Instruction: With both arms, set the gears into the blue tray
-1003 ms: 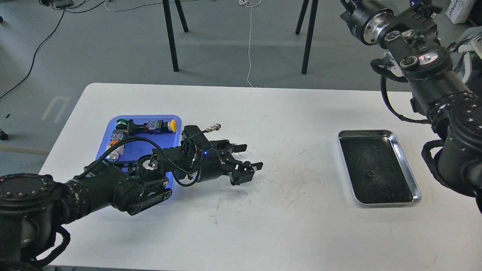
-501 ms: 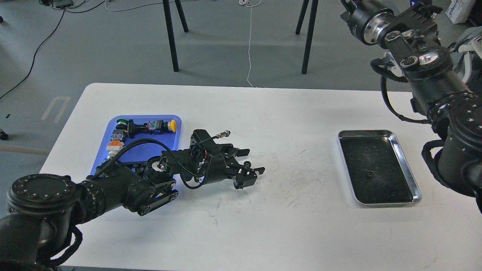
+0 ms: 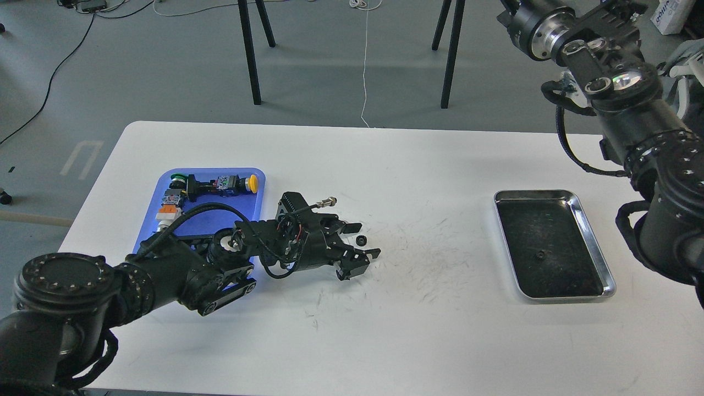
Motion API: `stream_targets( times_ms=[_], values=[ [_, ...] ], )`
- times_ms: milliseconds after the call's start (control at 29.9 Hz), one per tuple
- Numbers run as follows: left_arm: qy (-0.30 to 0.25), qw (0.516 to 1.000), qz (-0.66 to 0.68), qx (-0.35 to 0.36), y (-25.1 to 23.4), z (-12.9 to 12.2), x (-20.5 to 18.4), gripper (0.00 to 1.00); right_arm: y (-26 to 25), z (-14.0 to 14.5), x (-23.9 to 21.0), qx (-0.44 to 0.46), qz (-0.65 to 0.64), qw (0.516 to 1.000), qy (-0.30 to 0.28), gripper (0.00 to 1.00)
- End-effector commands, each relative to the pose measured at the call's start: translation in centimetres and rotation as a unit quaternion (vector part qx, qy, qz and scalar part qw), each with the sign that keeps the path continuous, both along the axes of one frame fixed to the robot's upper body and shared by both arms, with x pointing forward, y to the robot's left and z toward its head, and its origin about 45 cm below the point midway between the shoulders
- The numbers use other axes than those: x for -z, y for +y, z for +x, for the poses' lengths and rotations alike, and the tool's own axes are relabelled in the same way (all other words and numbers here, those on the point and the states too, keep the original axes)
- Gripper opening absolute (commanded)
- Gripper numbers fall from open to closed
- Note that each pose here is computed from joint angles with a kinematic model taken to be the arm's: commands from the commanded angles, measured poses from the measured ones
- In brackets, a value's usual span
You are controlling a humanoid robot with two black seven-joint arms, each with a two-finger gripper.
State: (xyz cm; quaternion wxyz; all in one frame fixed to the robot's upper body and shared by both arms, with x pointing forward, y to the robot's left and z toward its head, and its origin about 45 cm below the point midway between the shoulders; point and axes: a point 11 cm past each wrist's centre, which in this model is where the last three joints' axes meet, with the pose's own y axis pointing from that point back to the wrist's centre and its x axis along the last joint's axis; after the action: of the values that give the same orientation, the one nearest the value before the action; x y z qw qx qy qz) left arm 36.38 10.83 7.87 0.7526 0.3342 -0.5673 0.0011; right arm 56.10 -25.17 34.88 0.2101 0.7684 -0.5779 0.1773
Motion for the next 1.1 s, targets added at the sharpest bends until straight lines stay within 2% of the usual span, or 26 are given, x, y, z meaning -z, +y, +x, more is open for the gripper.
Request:
stream_targets(
  times_ms=[0,201,568,835,1069],
  values=[
    [-0.003,1.000,0.009,-0.004,0.4,0.2,0.3,0.70,0.0,0.0,0.0,0.000,0.000,1.000,0.000,0.99],
    [-0.015,1.000,0.017,0.000,0.4,0.5,0.3,0.61,0.2,0.0,-0.1,-0.001,0.000,1.000,-0.001,0.99],
    [-0.024,0.999,0.029,0.006,0.7,0.7,0.4,0.23,0.2,0.0,0.0,-0.001,0.000,1.000,0.000,0.99],
    [-0.034,0.999,0.027,0.010,0.6,1.0,0.0,0.20,0.2,0.0,0.0,0.000,0.000,1.000,-0.001,0.99],
    [-0.062,0.998,0.003,-0.005,0.1,3.6,-3.4,0.21,0.0,-0.1,0.4,0.002,0.000,1.000,0.002,0.99]
  ],
)
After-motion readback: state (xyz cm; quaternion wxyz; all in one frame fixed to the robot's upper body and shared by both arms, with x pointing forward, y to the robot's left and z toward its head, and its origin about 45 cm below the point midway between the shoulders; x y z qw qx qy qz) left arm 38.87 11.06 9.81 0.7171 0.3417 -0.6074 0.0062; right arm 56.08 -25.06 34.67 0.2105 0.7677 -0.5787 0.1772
